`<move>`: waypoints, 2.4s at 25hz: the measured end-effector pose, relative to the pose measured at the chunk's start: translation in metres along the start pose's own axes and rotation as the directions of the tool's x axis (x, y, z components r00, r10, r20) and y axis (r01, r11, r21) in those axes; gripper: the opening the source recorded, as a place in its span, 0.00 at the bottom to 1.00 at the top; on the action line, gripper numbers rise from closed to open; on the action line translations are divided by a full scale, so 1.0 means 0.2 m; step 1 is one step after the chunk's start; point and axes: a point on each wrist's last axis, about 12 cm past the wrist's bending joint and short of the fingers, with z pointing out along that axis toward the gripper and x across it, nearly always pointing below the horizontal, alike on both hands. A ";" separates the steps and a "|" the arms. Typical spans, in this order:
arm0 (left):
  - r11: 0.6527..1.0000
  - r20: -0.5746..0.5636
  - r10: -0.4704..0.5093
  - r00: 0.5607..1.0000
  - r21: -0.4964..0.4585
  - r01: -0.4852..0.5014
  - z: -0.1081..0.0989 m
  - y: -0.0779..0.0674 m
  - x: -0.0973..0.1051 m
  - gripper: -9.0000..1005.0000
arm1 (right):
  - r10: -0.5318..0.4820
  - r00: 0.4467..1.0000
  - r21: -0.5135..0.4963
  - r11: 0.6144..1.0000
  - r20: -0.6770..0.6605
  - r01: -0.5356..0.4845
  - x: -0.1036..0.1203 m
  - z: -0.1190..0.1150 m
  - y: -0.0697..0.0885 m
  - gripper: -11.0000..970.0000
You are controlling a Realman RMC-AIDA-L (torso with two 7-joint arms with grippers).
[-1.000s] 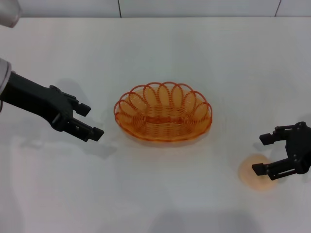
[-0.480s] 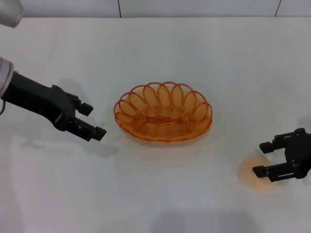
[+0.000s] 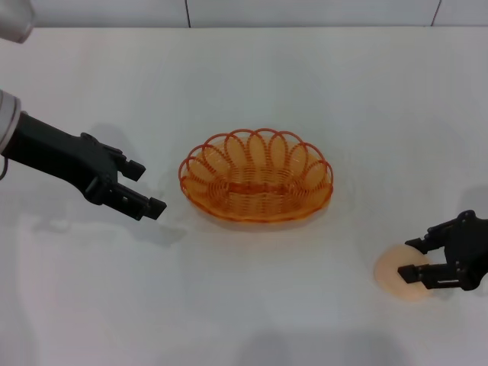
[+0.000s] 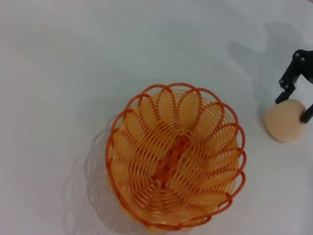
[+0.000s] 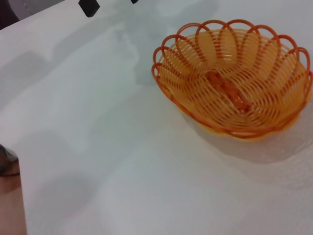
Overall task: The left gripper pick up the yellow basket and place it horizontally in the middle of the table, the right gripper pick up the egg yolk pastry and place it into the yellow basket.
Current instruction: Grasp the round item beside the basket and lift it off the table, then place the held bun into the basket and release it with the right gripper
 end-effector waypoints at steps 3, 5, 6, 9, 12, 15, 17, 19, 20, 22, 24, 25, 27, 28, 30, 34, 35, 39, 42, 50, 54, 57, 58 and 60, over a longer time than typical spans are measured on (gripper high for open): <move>1.000 0.000 -0.001 1.000 -0.001 0.001 0.00 0.00 0.00 0.88 | -0.001 1.000 -0.002 1.000 -0.002 0.001 0.00 0.00 0.00 0.41; 1.000 0.001 -0.003 1.000 -0.002 0.003 0.00 0.00 0.01 0.88 | -0.002 1.000 -0.001 1.000 -0.002 0.002 -0.01 0.00 0.00 0.39; 1.000 0.001 -0.003 1.000 -0.002 0.003 0.00 0.00 0.01 0.88 | -0.001 1.000 -0.001 1.000 -0.002 0.001 -0.01 0.00 0.00 0.38; 1.000 0.002 -0.004 1.000 -0.004 0.004 0.00 0.00 0.01 0.88 | 0.005 1.000 -0.004 1.000 -0.002 -0.005 -0.01 0.00 0.00 0.36; 1.000 0.003 -0.005 1.000 -0.004 0.005 0.00 0.00 0.01 0.88 | 0.006 1.000 -0.007 1.000 0.003 -0.006 -0.03 -0.01 0.01 0.33; 1.000 0.003 -0.004 1.000 -0.004 0.004 0.00 0.00 0.01 0.88 | 0.001 1.000 -0.001 1.000 0.014 -0.001 -0.07 -0.03 0.01 0.30; 1.000 0.003 -0.003 1.000 -0.005 0.003 0.00 0.00 0.01 0.88 | -0.010 1.000 0.006 1.000 0.029 0.009 -0.11 -0.04 0.02 0.26; 1.000 0.003 -0.001 1.000 -0.005 0.001 0.00 0.00 0.01 0.88 | -0.029 0.998 0.011 1.000 0.059 0.028 -0.16 -0.06 0.03 0.24; 1.000 0.004 0.001 1.000 -0.005 -0.001 0.00 0.00 0.01 0.88 | -0.040 0.996 0.013 0.999 0.076 0.039 -0.18 -0.07 0.03 0.24; 1.000 0.004 0.005 1.000 -0.003 -0.005 0.00 0.00 0.01 0.88 | -0.060 0.993 0.010 0.998 0.103 0.060 -0.23 -0.06 0.04 0.22; 1.000 0.005 0.007 1.000 -0.001 -0.007 0.01 0.00 0.01 0.88 | -0.082 0.989 0.006 0.997 0.124 0.082 -0.29 -0.05 0.04 0.21; 1.000 0.006 0.007 1.000 0.001 -0.007 0.01 0.00 0.01 0.88 | -0.092 0.987 0.005 0.996 0.132 0.092 -0.32 -0.04 0.04 0.20; 1.000 0.007 0.010 1.000 0.005 -0.010 0.02 -0.01 0.01 0.88 | -0.116 0.984 0.008 0.993 0.138 0.116 -0.37 0.00 0.04 0.18; 1.000 0.008 0.010 1.000 0.006 -0.010 0.02 -0.01 0.01 0.88 | -0.133 0.981 0.011 0.991 0.140 0.133 -0.40 0.03 0.04 0.17; 1.000 0.007 0.008 1.000 0.010 -0.008 0.02 -0.01 0.01 0.88 | -0.159 0.977 0.021 0.987 0.141 0.158 -0.45 0.07 0.04 0.16; 1.000 0.005 -0.002 1.000 0.015 0.002 0.02 -0.02 0.04 0.88 | -0.202 0.969 0.035 0.979 0.139 0.200 -0.55 0.16 0.04 0.14; 1.000 0.005 -0.004 1.000 0.015 0.004 0.03 -0.02 0.04 0.88 | -0.208 0.968 0.037 0.978 0.139 0.205 -0.56 0.17 0.04 0.14; 1.000 0.004 -0.006 1.000 0.017 0.006 0.03 -0.02 0.06 0.88 | -0.226 0.965 0.040 0.974 0.135 0.223 -0.61 0.24 0.04 0.13; 1.000 0.005 -0.005 1.000 0.017 0.005 0.03 -0.02 0.06 0.88 | -0.235 0.961 0.057 0.972 0.142 0.230 -0.64 0.27 0.04 0.10; 1.000 0.006 -0.008 1.000 0.017 0.008 0.03 -0.02 0.06 0.88 | -0.254 0.958 0.072 0.967 0.132 0.246 -0.70 0.37 0.02 0.07; 1.000 0.006 -0.009 1.000 0.015 0.009 0.02 -0.02 0.07 0.88 | -0.253 0.959 0.061 0.967 0.125 0.247 -0.70 0.38 0.03 0.08; 1.000 0.007 -0.012 1.000 0.014 0.012 0.03 -0.02 0.07 0.88 | -0.254 0.959 0.058 0.967 0.124 0.248 -0.70 0.38 0.03 0.12; 1.000 0.007 -0.013 1.000 0.014 0.013 0.03 -0.02 0.07 0.88 | -0.256 0.959 0.057 0.966 0.124 0.251 -0.70 0.39 0.03 0.13; 1.000 0.007 -0.014 1.000 0.013 0.014 0.03 -0.02 0.08 0.88 | -0.262 0.957 0.056 0.965 0.125 0.257 -0.71 0.39 0.04 0.17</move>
